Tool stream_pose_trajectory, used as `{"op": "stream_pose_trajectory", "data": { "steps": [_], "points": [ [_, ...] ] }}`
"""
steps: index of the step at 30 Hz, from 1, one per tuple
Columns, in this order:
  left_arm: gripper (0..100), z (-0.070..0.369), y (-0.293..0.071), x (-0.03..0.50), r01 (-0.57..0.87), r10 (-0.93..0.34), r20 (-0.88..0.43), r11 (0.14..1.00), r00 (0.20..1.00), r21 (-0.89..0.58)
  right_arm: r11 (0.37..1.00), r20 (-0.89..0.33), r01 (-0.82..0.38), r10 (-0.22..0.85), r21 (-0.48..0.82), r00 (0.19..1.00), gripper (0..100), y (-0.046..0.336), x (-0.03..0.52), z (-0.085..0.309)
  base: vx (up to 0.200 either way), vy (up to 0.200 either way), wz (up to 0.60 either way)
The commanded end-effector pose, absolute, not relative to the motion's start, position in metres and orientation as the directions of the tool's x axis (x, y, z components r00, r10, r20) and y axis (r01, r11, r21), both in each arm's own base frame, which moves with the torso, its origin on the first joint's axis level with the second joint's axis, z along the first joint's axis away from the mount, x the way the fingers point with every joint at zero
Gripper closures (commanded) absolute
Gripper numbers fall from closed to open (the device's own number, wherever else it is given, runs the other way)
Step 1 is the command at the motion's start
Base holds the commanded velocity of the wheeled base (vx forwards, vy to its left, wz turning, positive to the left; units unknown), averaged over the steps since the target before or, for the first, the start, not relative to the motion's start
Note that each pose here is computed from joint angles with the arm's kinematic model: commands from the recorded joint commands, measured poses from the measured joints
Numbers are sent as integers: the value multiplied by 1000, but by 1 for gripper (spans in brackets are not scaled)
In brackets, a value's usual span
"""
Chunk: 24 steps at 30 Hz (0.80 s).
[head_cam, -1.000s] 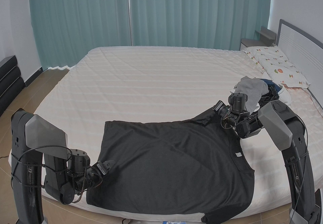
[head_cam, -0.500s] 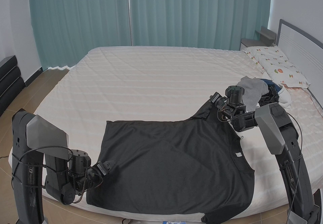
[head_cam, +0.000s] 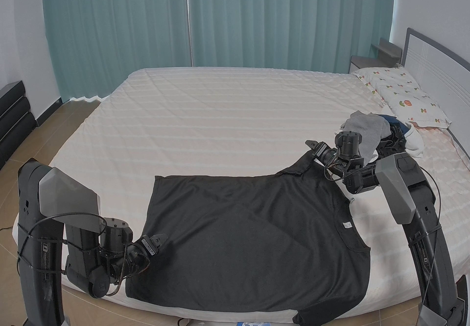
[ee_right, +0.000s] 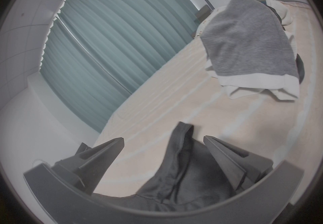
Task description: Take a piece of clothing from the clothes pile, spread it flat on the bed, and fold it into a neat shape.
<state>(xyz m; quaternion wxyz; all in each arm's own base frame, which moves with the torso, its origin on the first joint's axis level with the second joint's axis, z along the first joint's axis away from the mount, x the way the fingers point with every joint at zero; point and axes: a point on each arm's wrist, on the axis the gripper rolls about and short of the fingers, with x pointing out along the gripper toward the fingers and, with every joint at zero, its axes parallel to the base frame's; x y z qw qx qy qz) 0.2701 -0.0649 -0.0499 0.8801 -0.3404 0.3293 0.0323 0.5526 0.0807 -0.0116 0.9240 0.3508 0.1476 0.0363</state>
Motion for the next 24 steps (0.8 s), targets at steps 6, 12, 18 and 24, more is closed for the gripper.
{"op": "stream_pose_trajectory", "data": {
  "steps": [6, 12, 18, 24],
  "points": [
    [0, -50, -65, 270, -283, -167, -604, 766, 779, -577, 757, -329, 126, 123, 641, 936, 0, 41, 547, -7, 0, 0, 0],
    [0, -50, -65, 270, -282, -167, -603, 766, 780, -577, 781, -393, 132, 155, 611, 906, 0, 29, 538, -27, 0, 0, 0],
    [0, -50, -65, 270, -282, -167, -603, 766, 780, -577, 790, -405, 102, 194, 604, 894, 0, 30, 531, -37, 0, 0, 0],
    [0, -50, -65, 270, -282, -167, -603, 766, 780, -577, 793, -409, 93, 206, 603, 889, 0, 35, 530, -39, 0, 0, 0]
  ]
}}
